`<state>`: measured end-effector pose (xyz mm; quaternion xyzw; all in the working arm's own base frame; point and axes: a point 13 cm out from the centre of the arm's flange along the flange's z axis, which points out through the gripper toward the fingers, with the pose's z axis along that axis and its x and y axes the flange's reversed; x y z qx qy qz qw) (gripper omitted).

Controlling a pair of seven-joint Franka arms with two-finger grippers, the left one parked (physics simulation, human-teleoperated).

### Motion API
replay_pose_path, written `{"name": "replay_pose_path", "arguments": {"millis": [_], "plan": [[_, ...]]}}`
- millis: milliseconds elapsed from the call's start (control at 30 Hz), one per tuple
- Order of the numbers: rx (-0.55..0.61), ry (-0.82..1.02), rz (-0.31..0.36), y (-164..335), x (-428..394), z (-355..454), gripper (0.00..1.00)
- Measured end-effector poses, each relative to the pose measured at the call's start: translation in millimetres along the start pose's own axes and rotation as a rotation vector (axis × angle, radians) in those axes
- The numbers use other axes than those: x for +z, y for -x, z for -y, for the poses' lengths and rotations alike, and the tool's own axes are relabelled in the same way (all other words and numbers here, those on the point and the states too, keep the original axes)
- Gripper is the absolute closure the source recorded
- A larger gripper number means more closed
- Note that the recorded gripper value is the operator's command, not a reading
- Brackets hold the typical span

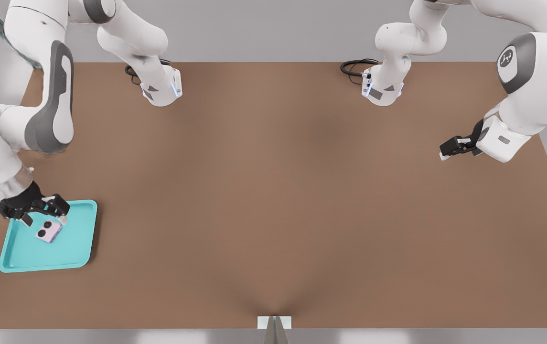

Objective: Keep left arm still and place phone on the tray with right arm

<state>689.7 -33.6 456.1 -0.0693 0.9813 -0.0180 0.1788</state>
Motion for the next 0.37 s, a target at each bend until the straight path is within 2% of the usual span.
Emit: {"name": "replay_pose_path", "arguments": {"millis": [67, 167, 200, 367], "plan": [[-0.111, 0.013, -0.029, -29.6, -63.8, -80.0, 0.00], [-0.256, 0.054, -0.071, -9.9, -86.8, -185.7, 0.00], [-0.261, 0.055, -0.095, -10.9, -88.1, -192.5, 0.00], [-0.032, -0.006, -0.204, -14.9, -70.0, -61.4, 0.00]]}}
